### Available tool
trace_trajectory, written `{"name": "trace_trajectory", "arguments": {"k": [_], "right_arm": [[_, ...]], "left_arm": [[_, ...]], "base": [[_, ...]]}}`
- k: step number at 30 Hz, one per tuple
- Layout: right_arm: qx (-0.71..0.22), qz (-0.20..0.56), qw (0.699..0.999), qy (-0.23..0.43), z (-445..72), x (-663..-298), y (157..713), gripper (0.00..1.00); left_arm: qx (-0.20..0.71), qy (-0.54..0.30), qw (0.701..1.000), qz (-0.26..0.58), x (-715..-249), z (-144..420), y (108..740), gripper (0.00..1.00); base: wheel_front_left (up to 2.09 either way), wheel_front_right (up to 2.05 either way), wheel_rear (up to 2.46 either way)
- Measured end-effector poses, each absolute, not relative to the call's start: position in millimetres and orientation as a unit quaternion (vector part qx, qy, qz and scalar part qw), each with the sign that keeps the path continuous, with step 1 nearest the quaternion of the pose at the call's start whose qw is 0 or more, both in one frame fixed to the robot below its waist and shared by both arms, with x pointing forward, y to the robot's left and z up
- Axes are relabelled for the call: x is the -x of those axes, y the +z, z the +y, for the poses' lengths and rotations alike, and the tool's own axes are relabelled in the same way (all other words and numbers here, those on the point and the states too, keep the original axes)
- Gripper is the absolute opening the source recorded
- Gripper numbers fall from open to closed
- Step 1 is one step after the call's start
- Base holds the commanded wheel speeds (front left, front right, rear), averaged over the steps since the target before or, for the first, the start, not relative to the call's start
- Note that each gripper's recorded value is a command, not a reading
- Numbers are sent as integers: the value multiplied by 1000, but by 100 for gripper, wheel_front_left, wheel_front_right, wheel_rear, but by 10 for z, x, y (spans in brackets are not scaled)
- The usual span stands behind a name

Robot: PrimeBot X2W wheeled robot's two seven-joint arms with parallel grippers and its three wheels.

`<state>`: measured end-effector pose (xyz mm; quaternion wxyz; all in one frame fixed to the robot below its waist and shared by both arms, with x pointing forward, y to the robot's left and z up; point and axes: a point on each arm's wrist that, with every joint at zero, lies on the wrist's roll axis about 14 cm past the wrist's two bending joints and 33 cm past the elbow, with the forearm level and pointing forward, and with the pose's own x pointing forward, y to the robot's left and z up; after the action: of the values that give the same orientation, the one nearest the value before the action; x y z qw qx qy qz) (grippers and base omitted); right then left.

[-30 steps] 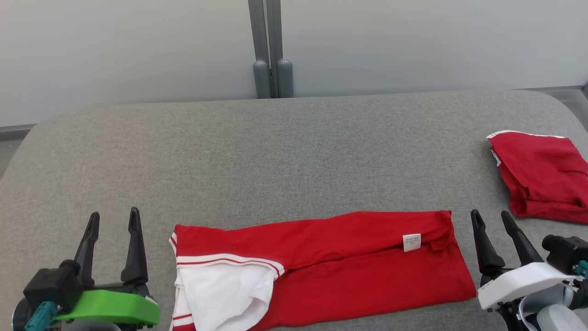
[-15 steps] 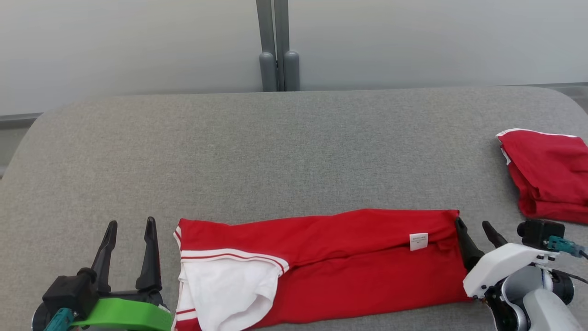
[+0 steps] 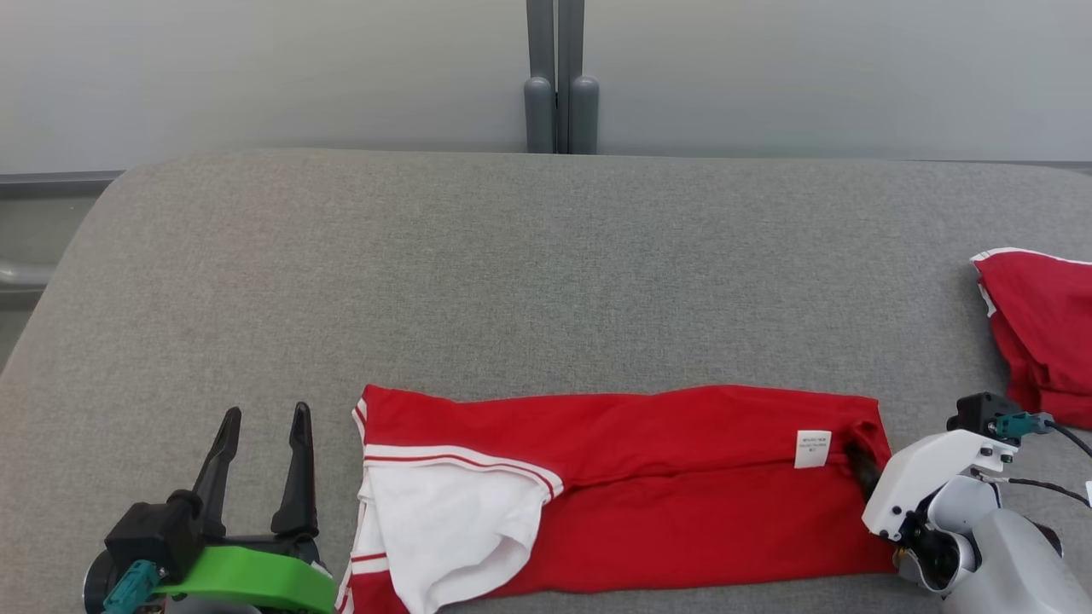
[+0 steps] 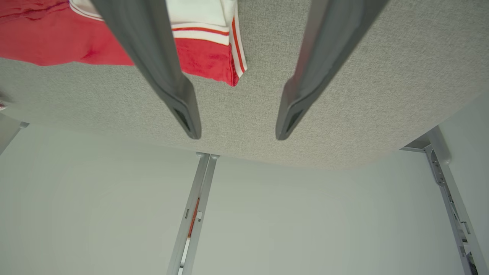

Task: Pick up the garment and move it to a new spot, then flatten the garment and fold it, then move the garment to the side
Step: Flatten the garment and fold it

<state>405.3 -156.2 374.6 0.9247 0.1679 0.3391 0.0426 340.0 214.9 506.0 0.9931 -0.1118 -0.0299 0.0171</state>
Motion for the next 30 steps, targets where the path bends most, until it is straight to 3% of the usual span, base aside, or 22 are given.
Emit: {"name": "trace_trajectory", "arguments": {"k": [1, 2, 3, 4, 11, 20, 25, 30], "right_arm": [[-171, 344, 922, 46, -1530, -4057, 3742, 94], [-171, 349, 920, 51, -1496, -4056, 3737, 38], [-171, 350, 919, 54, -1467, -4058, 3739, 15], [-175, 350, 918, 58, -1427, -4061, 3745, 0], [-194, 312, 928, 62, -1381, -4113, 3901, 0], [-136, 264, 954, 31, -1976, -4223, 4258, 0], [-164, 203, 962, 74, -1722, -4333, 4721, 0], [-198, 180, 952, 151, -1225, -4261, 5039, 0]], "left_arm": [[112, 18, 993, -29, -3394, 2154, 5054, 100], [112, 18, 993, -30, -3389, 2157, 5054, 100], [112, 19, 993, -30, -3386, 2165, 5054, 100], [112, 21, 993, -29, -3382, 2176, 5050, 100], [108, 21, 993, -33, -3374, 2187, 5067, 100], [110, 8, 993, -38, -3394, 2105, 5102, 100], [111, 4, 993, -41, -3384, 2076, 5120, 100], [111, 10, 993, -42, -3342, 2114, 5119, 100]], "base": [[0, 0, 0], [0, 0, 0], [0, 0, 0], [0, 0, 0], [0, 0, 0], [0, 0, 0], [0, 0, 0], [0, 0, 0]]}}
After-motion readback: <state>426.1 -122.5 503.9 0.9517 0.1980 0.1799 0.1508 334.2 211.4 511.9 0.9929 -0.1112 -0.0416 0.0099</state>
